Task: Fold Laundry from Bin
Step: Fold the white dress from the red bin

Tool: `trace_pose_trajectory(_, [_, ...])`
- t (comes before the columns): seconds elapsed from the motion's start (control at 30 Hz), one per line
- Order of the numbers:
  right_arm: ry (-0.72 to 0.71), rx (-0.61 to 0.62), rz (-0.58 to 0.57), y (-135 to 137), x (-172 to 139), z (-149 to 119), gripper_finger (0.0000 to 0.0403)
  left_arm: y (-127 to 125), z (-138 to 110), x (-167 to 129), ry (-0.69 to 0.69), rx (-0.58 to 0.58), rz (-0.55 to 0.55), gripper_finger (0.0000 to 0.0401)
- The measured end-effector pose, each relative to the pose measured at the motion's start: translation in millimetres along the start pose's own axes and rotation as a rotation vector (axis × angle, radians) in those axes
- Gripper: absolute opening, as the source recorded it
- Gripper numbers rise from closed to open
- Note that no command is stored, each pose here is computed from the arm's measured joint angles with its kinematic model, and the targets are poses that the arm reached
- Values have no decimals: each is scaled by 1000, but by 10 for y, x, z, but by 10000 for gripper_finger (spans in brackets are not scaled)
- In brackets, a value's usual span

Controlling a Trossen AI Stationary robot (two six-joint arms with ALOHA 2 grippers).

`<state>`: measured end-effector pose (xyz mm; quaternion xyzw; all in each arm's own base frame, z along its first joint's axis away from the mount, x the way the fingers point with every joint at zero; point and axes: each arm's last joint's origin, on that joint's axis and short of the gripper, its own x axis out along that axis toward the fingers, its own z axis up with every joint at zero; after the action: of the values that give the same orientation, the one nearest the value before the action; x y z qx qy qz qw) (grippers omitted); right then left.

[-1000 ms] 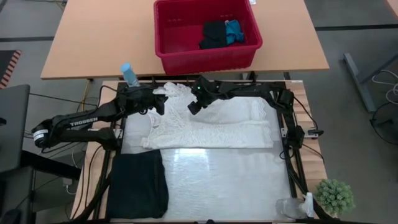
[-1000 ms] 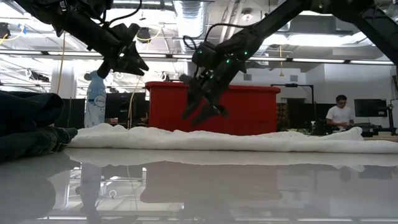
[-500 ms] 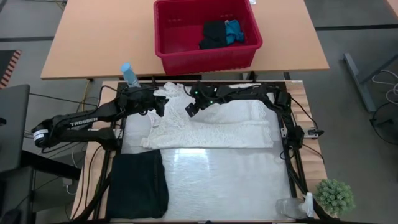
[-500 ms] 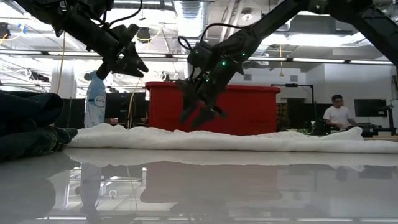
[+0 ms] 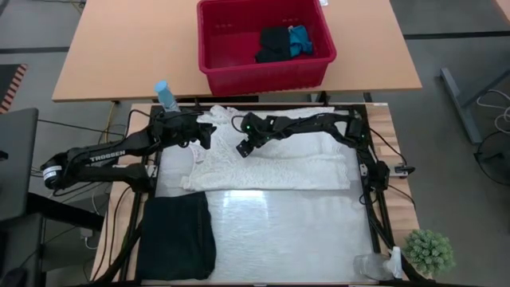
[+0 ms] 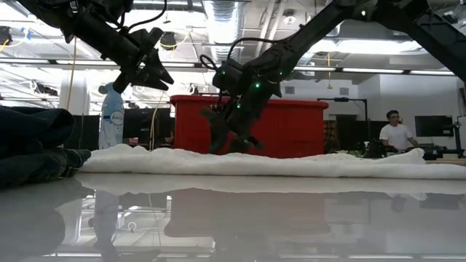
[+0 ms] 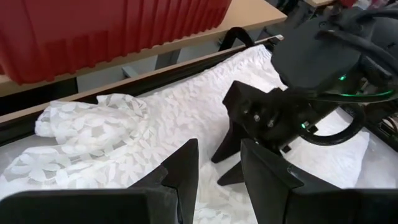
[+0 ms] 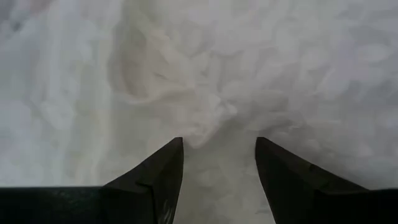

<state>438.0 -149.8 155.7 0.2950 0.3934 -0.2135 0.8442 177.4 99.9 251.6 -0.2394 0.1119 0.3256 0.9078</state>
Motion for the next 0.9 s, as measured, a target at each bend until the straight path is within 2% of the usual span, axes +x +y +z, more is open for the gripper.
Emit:
trace_pose_trajectory(0.13, [-22, -1, 9, 33, -34, 68, 215, -5, -4, 0, 9, -6, -17, 110])
trace_pose_trajectory(0.2, [-31, -5, 18, 51, -51, 98, 193, -4, -9, 0, 15, -5, -16, 110])
trace_pose_trajectory(0.43, [-3, -43, 33, 62, -66, 97, 41, 10, -41, 0, 49, -5, -4, 110])
trace_pose_trajectory(0.5, [16, -35, 24, 52, -66, 80, 16, 13, -48, -1, 56, -5, -1, 110])
trace_pose_trajectory(0.63, [17, -33, 35, 59, -81, 86, 39, 16, -48, -1, 54, -9, 6, 110])
trace_pose_trajectory(0.9, [23, -25, 48, 65, -89, 86, 165, 15, -46, -1, 51, 0, 6, 110])
